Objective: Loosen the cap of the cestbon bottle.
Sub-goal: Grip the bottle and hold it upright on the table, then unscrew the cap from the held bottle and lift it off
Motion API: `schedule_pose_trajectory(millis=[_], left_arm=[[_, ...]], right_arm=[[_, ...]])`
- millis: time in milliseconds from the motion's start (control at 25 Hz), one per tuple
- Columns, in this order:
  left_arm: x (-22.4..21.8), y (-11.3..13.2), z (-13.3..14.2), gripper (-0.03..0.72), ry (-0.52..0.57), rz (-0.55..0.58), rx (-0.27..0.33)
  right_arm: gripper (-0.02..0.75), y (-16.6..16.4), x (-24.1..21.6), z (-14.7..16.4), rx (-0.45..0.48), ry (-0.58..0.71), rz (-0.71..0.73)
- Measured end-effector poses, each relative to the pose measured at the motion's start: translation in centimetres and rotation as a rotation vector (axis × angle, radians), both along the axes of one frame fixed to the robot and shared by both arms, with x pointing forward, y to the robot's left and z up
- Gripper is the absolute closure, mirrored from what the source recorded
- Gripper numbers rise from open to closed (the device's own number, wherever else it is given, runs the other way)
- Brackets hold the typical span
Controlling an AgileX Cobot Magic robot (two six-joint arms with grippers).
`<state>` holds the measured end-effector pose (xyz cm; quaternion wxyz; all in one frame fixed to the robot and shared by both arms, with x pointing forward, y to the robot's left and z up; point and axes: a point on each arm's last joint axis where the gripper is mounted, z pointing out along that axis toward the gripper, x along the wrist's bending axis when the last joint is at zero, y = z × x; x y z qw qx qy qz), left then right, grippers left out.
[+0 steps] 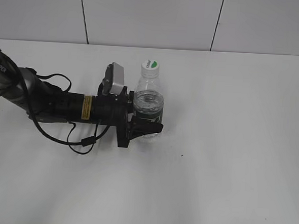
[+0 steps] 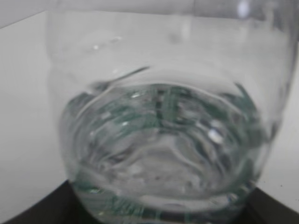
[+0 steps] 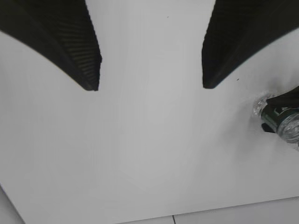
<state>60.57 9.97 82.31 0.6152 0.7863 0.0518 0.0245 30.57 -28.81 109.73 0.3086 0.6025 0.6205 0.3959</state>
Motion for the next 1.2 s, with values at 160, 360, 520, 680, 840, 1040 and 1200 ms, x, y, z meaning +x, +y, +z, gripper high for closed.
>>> schedule_pose_trajectory(millis=[160,360,520,680,840,1040,1200], left_arm=[[0.0,-0.1,0.0,0.279,-0.001,-0.002,0.0],[-0.1,-0.4,-0.1,0.279,-0.001,-0.002,0.016],[-0.3,-0.7,-0.2,0.284,-0.004,-0.009,0.019],[-0.3,-0.8,-0.2,0.284,-0.006,-0.005,0.028],[-0.3,-0.8,-0.2,0.284,-0.007,-0.005,0.028],[-0.3,-0.8,-0.2,0.284,-0.006,-0.003,0.026],[-0.2,-0.8,-0.2,0.284,-0.005,0.002,0.025]], right_arm=[[0.26,0.8,2.8,0.1,0.046,0.158,0.059],[0.274,1.4,7.3,2.7,0.067,0.331,0.115],[0.275,2.5,11.0,4.0,0.123,0.397,0.215],[0.275,4.7,14.9,4.4,0.178,0.451,0.306],[0.275,8.7,18.4,3.4,0.17,0.555,0.375],[0.275,13.7,22.1,2.2,0.16,0.671,0.432],[0.276,16.4,24.9,1.4,0.128,0.743,0.445]])
